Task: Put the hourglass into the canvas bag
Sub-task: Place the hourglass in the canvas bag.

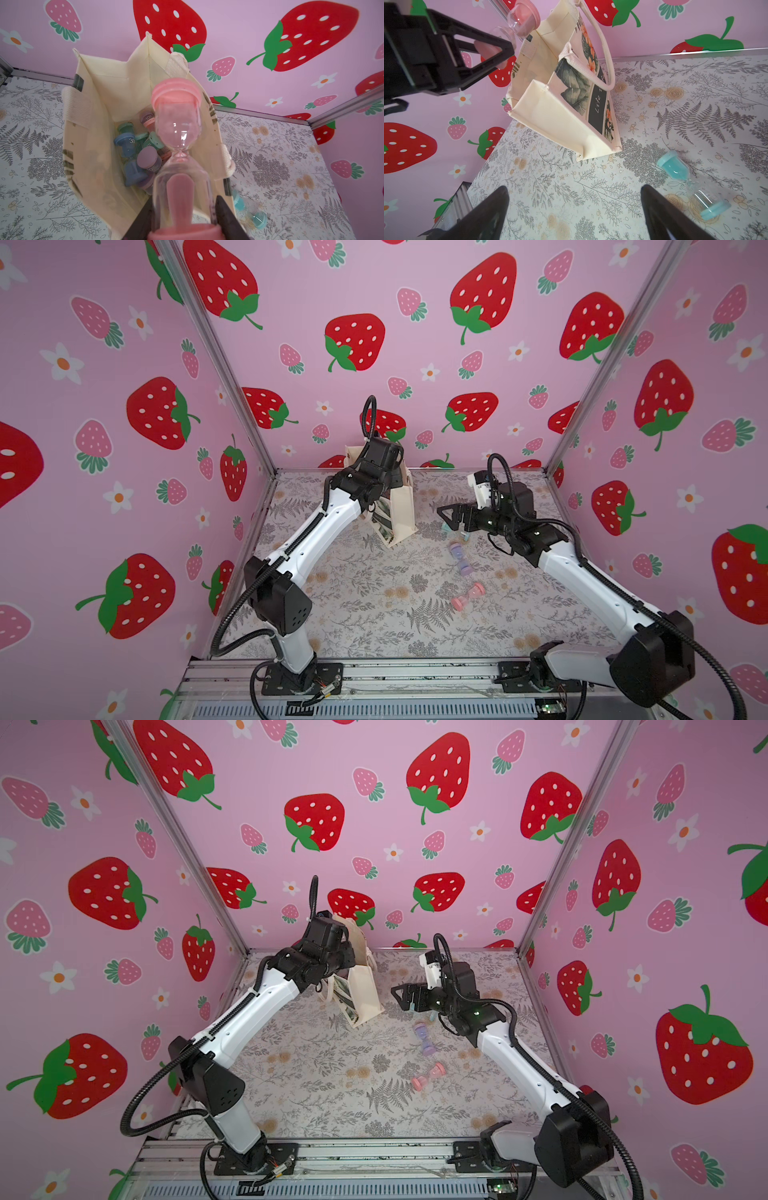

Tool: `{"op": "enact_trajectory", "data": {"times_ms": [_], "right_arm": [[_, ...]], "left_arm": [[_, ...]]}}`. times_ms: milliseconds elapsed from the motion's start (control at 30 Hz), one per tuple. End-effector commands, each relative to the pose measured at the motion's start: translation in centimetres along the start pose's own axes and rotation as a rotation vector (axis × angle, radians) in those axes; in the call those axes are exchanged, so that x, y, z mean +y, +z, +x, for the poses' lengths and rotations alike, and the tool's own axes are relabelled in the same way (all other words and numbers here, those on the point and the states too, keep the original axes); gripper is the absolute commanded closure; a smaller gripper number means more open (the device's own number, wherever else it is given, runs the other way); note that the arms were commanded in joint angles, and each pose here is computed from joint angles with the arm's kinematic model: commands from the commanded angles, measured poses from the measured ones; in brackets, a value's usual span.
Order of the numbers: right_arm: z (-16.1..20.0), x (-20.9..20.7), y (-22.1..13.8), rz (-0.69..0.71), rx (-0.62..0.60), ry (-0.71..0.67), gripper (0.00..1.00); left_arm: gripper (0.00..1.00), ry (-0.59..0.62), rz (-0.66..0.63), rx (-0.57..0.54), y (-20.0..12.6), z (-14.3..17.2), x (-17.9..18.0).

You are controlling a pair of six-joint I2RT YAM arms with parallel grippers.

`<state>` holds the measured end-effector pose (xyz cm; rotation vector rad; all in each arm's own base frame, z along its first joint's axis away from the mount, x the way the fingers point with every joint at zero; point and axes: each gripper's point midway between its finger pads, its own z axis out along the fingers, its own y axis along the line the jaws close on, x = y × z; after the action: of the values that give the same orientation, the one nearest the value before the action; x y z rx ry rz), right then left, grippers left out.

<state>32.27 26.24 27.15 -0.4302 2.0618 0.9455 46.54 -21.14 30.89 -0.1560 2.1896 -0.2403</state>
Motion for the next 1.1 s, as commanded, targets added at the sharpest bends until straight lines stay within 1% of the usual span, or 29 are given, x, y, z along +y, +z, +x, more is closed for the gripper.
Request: {"op": "enact_trajectory", "data": {"times_ms": [0,167,300,500,633,700,733,933,1067], "right_arm": [[-1.5,0.7,0.1,-0.018,-0.035,-0.034,0.01],[-1.4,0.5,0.3,-0.010,-0.030,-0.039,0.01],[-1.3,0.2,0.7,-0.004,-0.024,-0.033,0.01],[-1.0,-0.2,1.2,0.002,-0.015,-0.027,0.01],[-0.9,-0.4,1.4,0.009,-0.013,-0.024,0.01],[-0.9,-0.4,1.4,0.008,-0.012,-0.026,0.01],[-0.8,-0.4,1.4,0.009,-0.011,-0.026,0.01],[-0.9,-0.5,1.4,0.014,-0.012,-0.028,0.01],[-0.9,-0.6,1.0,0.026,-0.018,-0.029,0.01]], "left_arm": [[0.73,-0.012,-0.068,-0.028,1.0,-2.0,1.5],[0.73,-0.026,-0.101,0.039,5.2,-1.2,3.1],[0.73,-0.031,-0.134,0.109,8.3,0.2,4.5],[0.73,-0.025,-0.141,0.204,10.9,3.1,5.1],[0.71,-0.008,-0.150,0.250,12.0,4.9,5.4],[0.66,0.003,-0.164,0.277,12.4,5.7,5.7],[0.62,0.005,-0.168,0.285,12.4,5.9,5.7],[0.49,0.016,-0.170,0.285,12.0,5.5,5.8],[0.45,0.016,-0.170,0.266,11.2,4.8,5.8]]}}
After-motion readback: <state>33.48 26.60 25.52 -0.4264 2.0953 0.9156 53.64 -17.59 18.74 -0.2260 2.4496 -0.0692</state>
